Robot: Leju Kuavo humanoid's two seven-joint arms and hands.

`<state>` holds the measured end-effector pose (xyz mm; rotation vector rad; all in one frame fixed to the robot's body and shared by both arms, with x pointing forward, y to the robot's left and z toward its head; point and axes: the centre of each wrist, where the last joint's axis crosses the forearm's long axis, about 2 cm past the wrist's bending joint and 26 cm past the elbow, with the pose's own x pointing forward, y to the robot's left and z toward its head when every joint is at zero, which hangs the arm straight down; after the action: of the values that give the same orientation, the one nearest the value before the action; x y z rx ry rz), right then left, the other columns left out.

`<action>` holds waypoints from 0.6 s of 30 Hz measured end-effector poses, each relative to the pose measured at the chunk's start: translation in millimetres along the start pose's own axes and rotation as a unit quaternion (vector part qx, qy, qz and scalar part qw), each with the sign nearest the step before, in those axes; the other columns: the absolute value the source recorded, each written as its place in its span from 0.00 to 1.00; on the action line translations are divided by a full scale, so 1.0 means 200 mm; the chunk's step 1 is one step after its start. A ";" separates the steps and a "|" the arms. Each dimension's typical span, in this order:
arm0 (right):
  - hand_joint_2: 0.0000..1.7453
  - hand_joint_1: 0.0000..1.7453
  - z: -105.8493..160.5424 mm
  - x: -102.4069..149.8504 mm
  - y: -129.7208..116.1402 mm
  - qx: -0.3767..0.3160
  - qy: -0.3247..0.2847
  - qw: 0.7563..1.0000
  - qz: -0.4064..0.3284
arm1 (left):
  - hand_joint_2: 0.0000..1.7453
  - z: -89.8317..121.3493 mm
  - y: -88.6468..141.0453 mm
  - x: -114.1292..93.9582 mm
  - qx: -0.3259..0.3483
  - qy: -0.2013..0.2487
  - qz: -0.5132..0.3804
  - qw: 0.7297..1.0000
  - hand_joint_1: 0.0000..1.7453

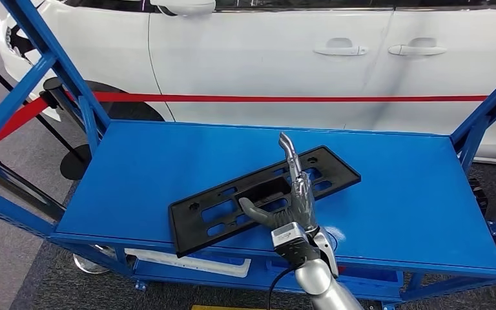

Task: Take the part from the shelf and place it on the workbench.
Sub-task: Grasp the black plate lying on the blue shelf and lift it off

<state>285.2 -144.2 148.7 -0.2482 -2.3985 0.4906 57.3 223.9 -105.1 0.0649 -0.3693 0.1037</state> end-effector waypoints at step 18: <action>1.00 0.00 0.09 -0.17 -0.15 0.094 -0.015 0.992 0.080 | 0.00 0.00 0.02 0.00 0.006 -0.008 0.000 1.000 0.00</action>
<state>298.7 -186.1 127.9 -0.3529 -2.3529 0.7935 56.5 228.6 -105.8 0.0773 -0.3849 0.1052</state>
